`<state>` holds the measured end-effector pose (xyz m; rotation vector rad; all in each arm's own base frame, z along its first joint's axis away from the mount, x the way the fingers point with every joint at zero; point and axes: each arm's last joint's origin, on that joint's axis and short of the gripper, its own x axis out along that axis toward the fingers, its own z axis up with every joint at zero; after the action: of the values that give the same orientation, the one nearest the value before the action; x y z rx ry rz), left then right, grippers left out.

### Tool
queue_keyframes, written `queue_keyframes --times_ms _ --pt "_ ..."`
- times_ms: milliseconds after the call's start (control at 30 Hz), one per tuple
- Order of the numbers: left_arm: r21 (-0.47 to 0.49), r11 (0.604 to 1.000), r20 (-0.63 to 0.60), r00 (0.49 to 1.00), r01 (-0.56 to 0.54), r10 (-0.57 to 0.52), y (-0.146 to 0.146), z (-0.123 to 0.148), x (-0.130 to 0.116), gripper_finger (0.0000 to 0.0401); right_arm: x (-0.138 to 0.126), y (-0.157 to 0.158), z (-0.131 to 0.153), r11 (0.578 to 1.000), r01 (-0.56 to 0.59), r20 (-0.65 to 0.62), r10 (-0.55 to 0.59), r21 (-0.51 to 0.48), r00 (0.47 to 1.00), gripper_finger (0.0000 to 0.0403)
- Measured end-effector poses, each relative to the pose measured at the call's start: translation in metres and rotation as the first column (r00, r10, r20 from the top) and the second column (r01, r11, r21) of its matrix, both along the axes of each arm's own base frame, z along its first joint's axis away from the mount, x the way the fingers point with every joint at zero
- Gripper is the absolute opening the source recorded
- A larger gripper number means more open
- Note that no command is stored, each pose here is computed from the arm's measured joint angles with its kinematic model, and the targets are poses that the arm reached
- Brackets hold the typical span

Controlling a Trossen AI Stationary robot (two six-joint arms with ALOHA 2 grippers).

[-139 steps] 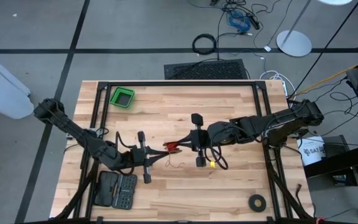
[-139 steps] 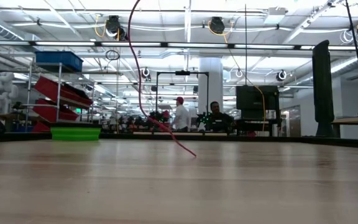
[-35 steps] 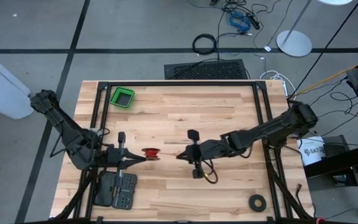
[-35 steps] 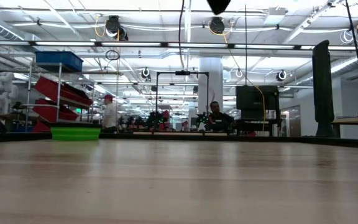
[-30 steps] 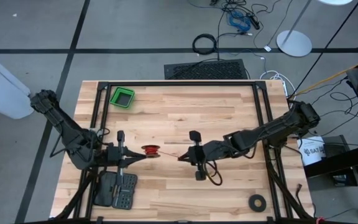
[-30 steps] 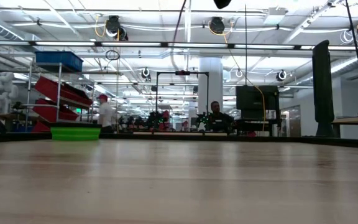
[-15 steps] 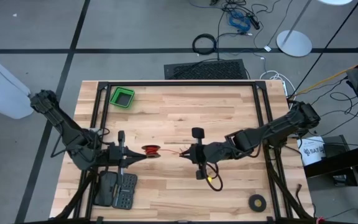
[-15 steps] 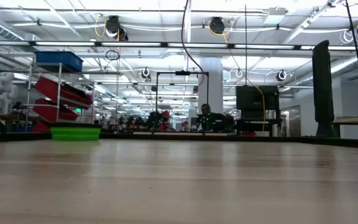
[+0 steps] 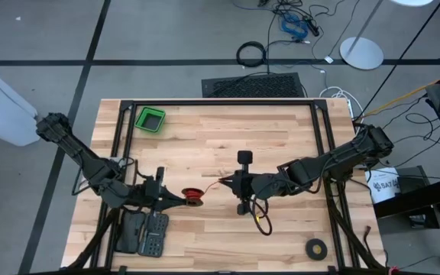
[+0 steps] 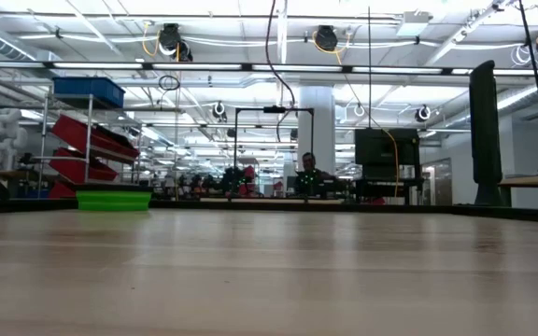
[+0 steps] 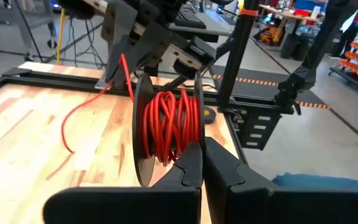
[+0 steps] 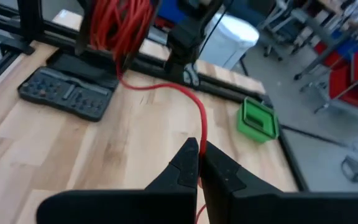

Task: Coil cords
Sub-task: Coil the red wire into the spool

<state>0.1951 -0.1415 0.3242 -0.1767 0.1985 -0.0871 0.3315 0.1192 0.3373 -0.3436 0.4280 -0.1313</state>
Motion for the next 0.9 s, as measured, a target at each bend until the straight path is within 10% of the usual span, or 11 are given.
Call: queue_keyframes --times_ms 900 --pt "-0.024 0.975 -0.078 0.972 0.219 -0.221 -0.013 -0.024 0.028 0.0001 0.018 0.008 0.000 0.979 -0.188 0.085 0.194 -0.080 0.977 0.0000"
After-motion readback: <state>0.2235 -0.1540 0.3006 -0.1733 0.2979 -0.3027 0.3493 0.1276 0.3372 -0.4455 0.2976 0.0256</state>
